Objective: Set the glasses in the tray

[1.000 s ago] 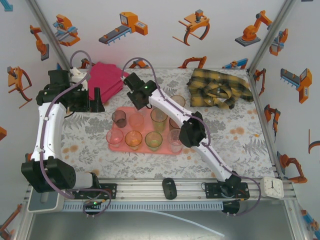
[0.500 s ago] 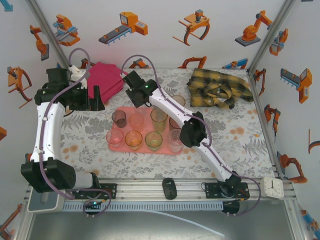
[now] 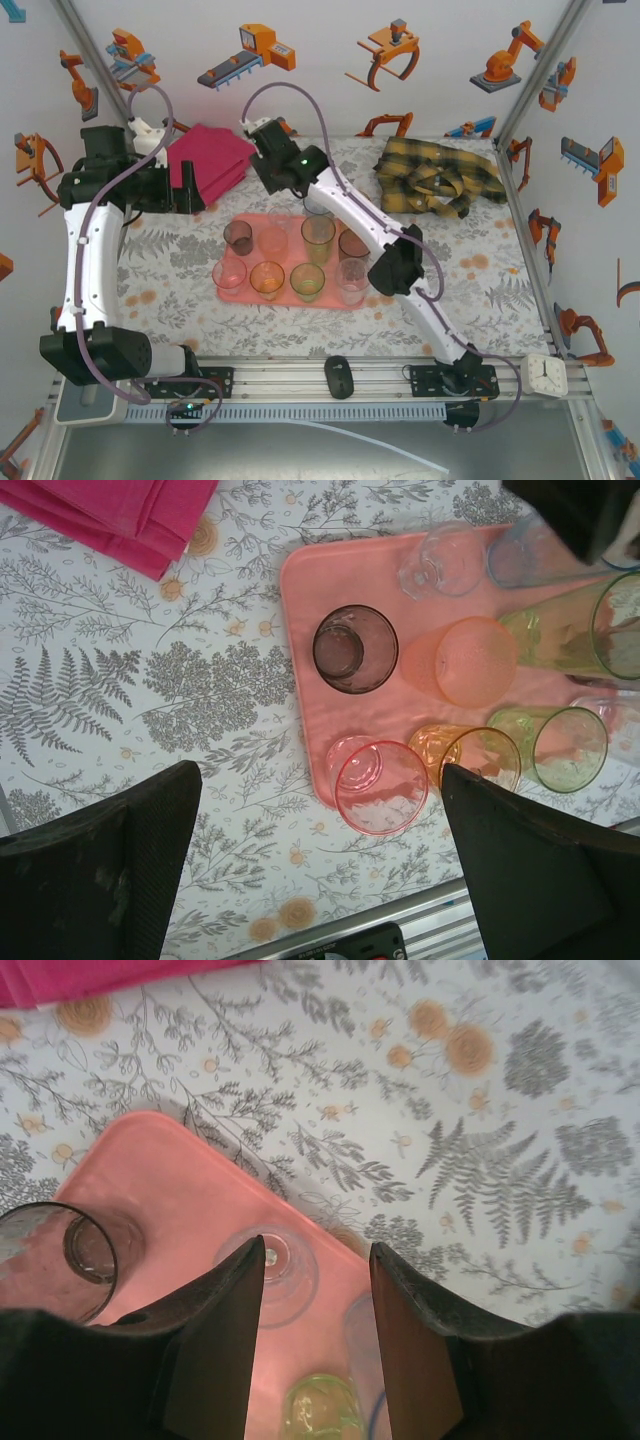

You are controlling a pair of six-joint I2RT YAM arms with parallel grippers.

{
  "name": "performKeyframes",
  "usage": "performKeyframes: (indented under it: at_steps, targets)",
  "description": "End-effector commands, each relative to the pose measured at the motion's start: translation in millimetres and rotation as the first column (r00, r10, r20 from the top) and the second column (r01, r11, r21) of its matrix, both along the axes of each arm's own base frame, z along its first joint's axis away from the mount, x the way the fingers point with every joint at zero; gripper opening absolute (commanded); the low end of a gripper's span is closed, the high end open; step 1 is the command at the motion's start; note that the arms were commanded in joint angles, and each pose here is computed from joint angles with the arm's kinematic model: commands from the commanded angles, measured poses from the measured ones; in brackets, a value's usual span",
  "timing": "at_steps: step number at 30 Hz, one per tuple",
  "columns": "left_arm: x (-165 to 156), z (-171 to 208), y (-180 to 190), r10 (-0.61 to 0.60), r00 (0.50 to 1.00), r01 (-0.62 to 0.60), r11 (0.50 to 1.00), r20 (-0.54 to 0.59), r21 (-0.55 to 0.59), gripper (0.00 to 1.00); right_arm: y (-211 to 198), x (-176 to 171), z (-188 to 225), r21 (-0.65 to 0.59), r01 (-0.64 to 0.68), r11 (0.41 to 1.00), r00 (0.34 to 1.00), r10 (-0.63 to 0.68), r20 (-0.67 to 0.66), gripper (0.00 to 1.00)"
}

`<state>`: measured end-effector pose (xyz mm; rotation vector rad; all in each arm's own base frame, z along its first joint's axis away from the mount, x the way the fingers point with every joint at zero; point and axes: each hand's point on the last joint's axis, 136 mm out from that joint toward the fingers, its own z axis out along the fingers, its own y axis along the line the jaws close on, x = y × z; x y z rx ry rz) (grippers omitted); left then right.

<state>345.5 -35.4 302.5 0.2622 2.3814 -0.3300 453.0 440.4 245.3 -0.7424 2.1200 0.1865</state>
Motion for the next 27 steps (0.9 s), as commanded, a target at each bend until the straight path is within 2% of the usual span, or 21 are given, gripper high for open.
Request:
performKeyframes:
  at_steps: [1, 15, 21, 27]
  targets:
    - [-12, 9, -1, -0.013, 1.000, 0.013, 1.000, 0.003, 0.003, 0.97, -28, -10, 84, 0.071, 0.031, 0.997, 0.992, -0.040, 0.117, 0.46]
    - [-33, -12, -7, -0.075, 0.995, 0.076, 0.997, -0.068, 0.009, 0.97, -85, -62, 95, 0.135, 0.078, 0.988, 0.989, -0.059, -0.139, 0.48]
    - [-42, -19, -11, -0.126, 0.987, 0.128, 0.992, -0.100, 0.017, 0.97, -89, -77, 85, 0.154, 0.065, 0.986, 0.973, -0.028, -0.230, 0.49]
    - [-37, -29, -7, -0.056, 0.991, 0.056, 0.998, -0.120, -0.006, 0.97, -100, -88, 79, 0.179, 0.110, 0.978, 0.964, -0.062, -0.257, 0.49]
